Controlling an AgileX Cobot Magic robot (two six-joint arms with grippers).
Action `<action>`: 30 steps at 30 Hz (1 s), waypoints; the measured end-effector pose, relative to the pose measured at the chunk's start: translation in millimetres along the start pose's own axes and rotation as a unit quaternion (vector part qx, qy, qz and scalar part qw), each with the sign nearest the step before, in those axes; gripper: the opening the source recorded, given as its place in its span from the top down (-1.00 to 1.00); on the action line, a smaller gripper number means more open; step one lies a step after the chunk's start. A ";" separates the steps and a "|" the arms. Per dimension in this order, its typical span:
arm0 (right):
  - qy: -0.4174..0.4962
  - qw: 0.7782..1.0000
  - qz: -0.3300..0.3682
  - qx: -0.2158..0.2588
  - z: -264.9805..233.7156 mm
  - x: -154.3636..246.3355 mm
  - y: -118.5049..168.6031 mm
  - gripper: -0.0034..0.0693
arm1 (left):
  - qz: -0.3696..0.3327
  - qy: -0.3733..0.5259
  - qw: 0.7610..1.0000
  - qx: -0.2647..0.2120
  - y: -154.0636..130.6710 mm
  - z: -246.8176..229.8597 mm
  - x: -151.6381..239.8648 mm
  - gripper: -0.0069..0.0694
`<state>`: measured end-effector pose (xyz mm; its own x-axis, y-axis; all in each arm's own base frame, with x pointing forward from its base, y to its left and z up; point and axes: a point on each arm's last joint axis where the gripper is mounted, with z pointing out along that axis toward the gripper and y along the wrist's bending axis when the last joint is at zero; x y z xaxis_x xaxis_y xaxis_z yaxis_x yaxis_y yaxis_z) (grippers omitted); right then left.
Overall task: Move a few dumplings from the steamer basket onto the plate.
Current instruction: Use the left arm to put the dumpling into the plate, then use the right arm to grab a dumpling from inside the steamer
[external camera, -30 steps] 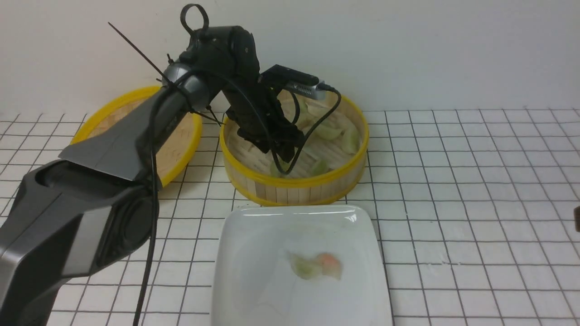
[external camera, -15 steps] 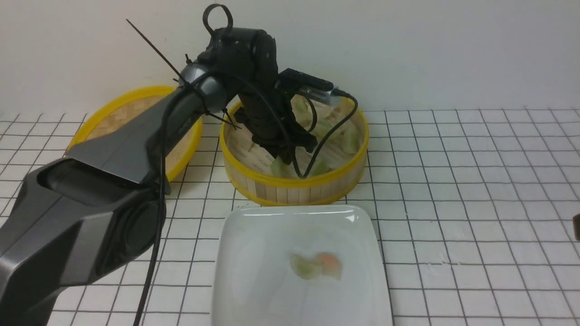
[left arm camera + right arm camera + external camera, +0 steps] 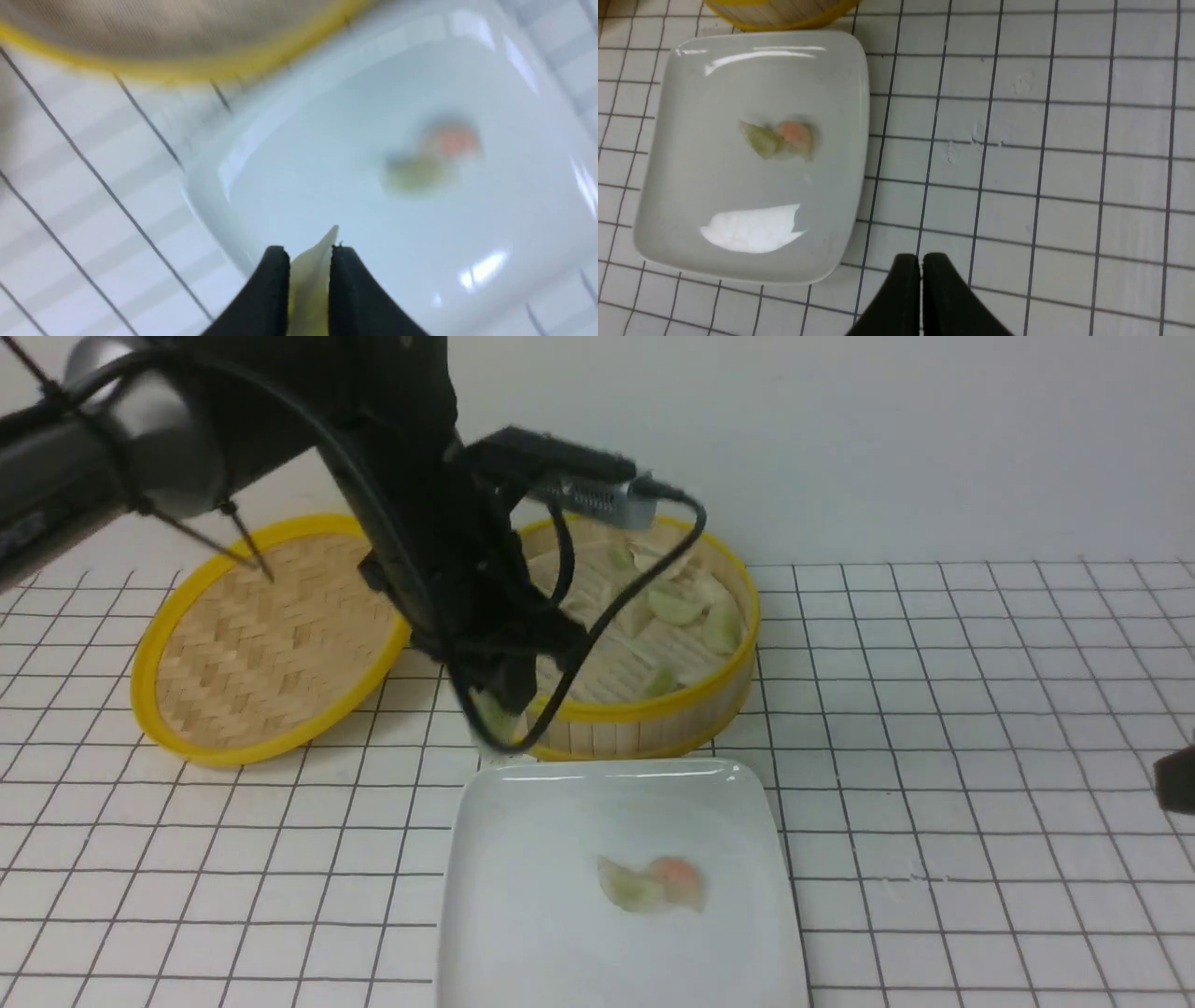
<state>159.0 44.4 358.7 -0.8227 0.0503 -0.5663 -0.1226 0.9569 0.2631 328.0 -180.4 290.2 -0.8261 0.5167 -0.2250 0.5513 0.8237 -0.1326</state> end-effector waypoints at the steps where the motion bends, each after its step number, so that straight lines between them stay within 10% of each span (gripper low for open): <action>1: -0.001 1.000 -0.006 -0.003 2.1 -1.9 0.6 0.90 | 0.003 0.027 1.000 0.006 -6.0 10.6 13.1 0.61; 9: 0.043 0.999 -0.017 -0.025 32.7 -19.3 3.6 0.85 | 0.034 0.037 0.999 0.003 -23.0 60.8 19.1 0.53; 19: 0.047 0.998 -0.036 -0.028 67.1 -93.8 14.6 0.66 | 0.052 0.074 0.996 -0.008 -28.6 82.2 16.0 -0.38; 30: 0.065 0.982 -0.179 -0.012 185.0 -178.6 96.5 0.05 | -0.025 -0.010 0.994 -0.109 3.8 -34.9 59.3 0.81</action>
<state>396.8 180.7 340.7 -0.7885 -0.3261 -0.5214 -0.4283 0.8996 0.0851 277.0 -138.5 310.0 -0.8480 0.4712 -0.2426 0.4698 0.8802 0.0674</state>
